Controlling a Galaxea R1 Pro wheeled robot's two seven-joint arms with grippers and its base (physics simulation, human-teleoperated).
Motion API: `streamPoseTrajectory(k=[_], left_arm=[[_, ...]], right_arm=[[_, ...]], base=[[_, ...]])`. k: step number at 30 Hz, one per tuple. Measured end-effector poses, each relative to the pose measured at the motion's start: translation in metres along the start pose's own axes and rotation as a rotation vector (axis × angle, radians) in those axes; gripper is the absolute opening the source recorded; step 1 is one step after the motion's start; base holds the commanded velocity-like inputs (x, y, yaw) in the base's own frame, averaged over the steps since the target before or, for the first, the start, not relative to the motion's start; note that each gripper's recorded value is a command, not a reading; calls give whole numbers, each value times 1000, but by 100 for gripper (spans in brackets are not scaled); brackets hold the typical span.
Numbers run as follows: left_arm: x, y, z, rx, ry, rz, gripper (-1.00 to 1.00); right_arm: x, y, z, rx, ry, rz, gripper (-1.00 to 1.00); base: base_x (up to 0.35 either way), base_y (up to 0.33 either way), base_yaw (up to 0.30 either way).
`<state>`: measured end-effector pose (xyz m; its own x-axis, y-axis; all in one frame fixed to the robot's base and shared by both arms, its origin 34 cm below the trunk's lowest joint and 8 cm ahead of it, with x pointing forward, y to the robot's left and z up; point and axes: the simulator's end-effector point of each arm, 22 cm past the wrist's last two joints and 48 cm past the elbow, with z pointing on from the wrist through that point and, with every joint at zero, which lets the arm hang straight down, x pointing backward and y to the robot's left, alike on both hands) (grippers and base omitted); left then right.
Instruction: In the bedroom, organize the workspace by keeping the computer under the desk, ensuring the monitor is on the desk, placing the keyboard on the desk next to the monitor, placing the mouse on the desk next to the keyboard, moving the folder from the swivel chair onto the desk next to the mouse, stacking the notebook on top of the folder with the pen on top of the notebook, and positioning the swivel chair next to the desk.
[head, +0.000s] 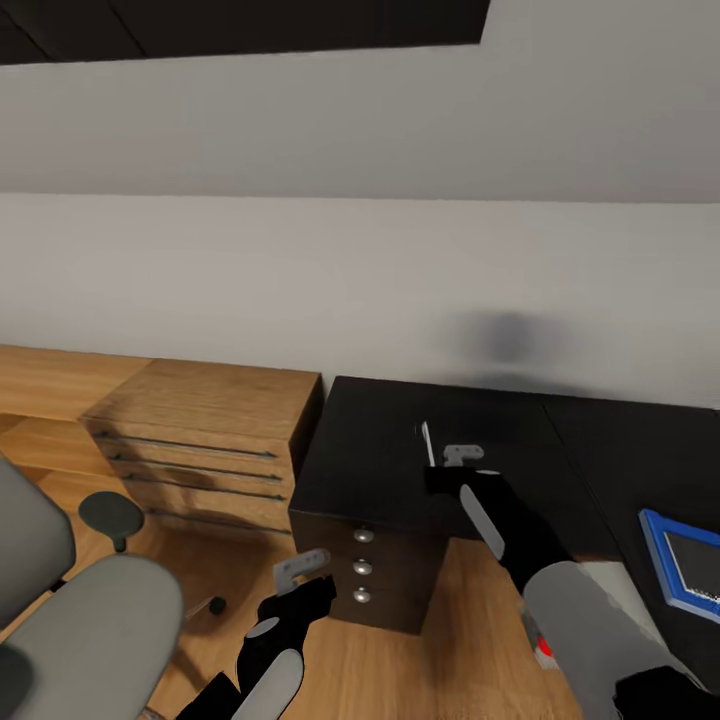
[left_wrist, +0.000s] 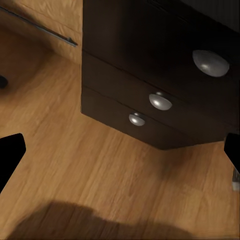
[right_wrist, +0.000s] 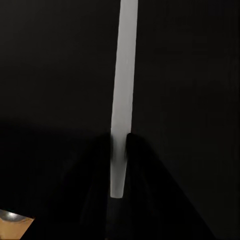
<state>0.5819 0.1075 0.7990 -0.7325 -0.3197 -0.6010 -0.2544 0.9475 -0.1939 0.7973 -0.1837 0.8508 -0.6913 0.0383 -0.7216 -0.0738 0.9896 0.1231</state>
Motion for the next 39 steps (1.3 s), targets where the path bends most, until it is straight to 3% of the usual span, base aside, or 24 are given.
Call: streamPoseTrajectory(k=[8, 10, 11, 13, 18, 24, 30, 32, 39], left_arm=[[0, -3, -2, 6, -4, 8, 100], [7, -11, -5, 22, 1, 33, 100], [20, -22, -12, 35, 9, 81, 100], [24, -21, -14, 20, 10, 100, 100], [29, -3, -18, -46, -13, 125, 100], [37, 0, -42, -29, -86, 162, 100], [39, 9, -56, -69, -106, 173, 100], [39, 14, -58, -88, -108, 171, 100], [38, 18, -57, -100, -109, 171, 100]], right_arm=[[-7, -35, -4, 57, -16, 49, -100], [-10, -49, -6, 82, -22, 84, -100], [-12, -72, -9, 126, -30, 142, -100], [-13, -80, -10, 141, -32, 168, -100], [-13, -88, -12, 158, -35, 186, -100], [-14, -105, -15, 183, -40, 186, -100], [-16, -144, -23, 232, -51, 211, -100], [-21, -171, -32, 268, -68, 244, -100], [-24, -194, -40, 296, -82, 253, -100]], base=[[0, 0, -263], [0, 0, -263], [0, 0, -263], [0, 0, -263], [0, 0, -263], [0, 0, -263], [0, 0, -263], [0, 0, -263], [0, 0, -263]])
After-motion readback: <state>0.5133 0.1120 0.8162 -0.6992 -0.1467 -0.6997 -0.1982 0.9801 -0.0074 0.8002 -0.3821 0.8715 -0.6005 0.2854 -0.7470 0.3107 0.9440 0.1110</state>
